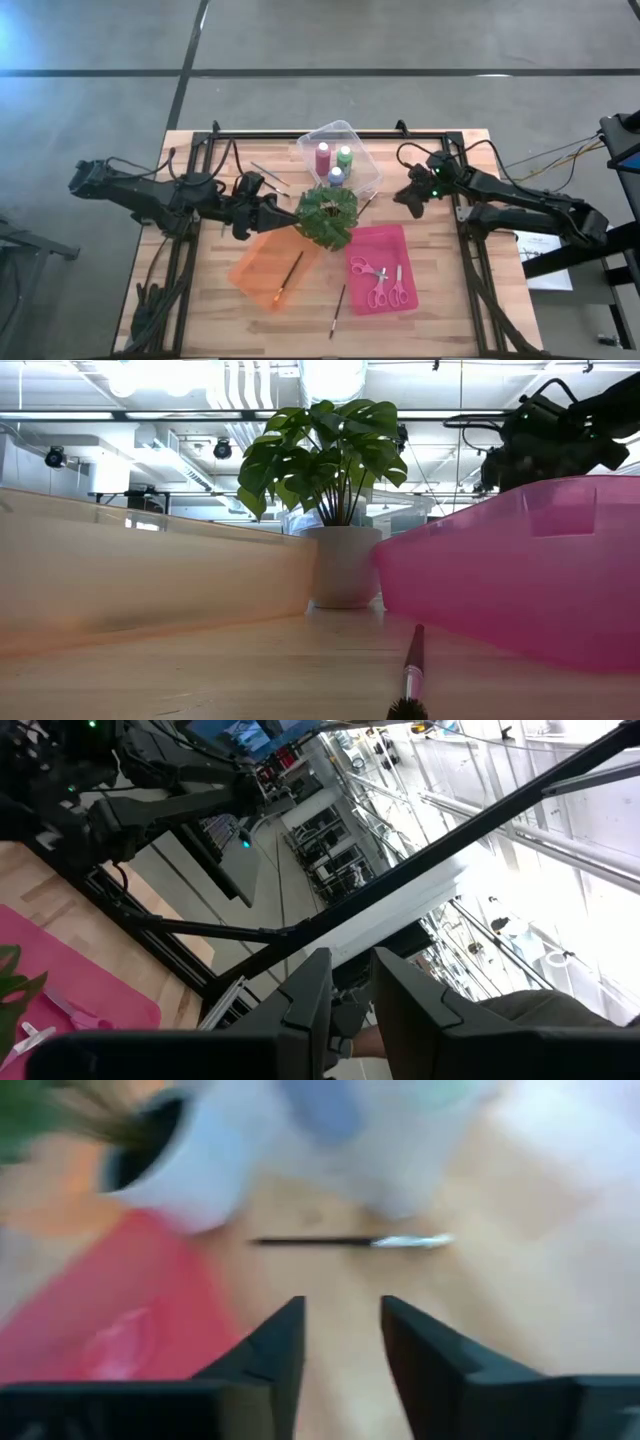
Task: Pick & Place Paint Supplies
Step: Put the white eyeshadow brush into the orange bin
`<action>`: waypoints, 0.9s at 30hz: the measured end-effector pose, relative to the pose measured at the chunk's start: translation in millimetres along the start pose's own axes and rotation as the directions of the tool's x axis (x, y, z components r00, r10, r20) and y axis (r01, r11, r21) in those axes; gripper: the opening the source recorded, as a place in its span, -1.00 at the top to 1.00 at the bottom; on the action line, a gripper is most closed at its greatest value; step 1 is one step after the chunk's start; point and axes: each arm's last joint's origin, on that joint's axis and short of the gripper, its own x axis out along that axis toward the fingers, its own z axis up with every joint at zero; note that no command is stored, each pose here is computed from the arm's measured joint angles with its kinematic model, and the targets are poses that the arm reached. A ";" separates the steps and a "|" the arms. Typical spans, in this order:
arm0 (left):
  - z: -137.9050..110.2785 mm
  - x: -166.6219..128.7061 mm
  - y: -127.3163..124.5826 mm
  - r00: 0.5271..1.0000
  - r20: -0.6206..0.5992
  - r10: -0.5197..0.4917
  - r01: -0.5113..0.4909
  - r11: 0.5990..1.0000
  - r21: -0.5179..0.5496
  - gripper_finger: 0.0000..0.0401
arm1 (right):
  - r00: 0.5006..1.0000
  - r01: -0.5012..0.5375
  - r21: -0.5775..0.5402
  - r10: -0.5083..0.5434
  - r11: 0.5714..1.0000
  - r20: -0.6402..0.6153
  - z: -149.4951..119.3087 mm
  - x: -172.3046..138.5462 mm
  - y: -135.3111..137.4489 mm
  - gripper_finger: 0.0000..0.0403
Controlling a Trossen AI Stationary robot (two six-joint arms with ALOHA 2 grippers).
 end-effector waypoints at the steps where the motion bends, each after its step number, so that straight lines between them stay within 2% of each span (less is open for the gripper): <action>1: 0.0 0.0 0.0 1.000 0.000 0.000 0.000 1.000 -0.002 0.58 | 0.999 0.051 -0.020 -0.051 0.999 0.010 0.5 1.0 -1.9 0.30; 5: 0.0 0.0 0.0 1.000 0.000 0.000 0.000 1.000 -0.003 0.58 | 0.973 0.232 -0.105 -0.231 0.967 0.028 0.6 3.1 -8.7 0.07; 10: 0.0 0.0 0.1 1.000 0.002 0.002 -0.002 1.000 -0.002 0.58 | 0.945 0.326 -0.222 -0.309 0.919 0.108 7.4 6.4 -11.7 0.01; 16: -1.2 0.0 -0.5 1.000 -0.003 0.001 0.000 0.999 0.046 0.58 | 0.942 0.331 -0.422 -0.323 0.844 0.093 6.5 13.6 -15.7 0.00; 21: -3.7 -0.1 -2.0 1.000 -0.014 -0.005 0.006 0.999 0.053 0.58 | 0.942 0.327 -0.395 -0.327 0.858 0.071 6.2 22.4 -20.0 0.00; 24: -5.3 -0.2 -3.0 1.000 -0.020 -0.009 0.010 0.999 0.052 0.58 | 0.946 0.313 -0.437 -0.319 0.844 0.061 6.3 29.9 -22.9 0.00; 27: -5.7 -0.1 -3.1 1.000 -0.022 -0.010 0.011 0.999 0.051 0.58 | 0.963 0.256 -0.471 -0.267 0.844 0.045 6.7 38.5 -25.2 0.00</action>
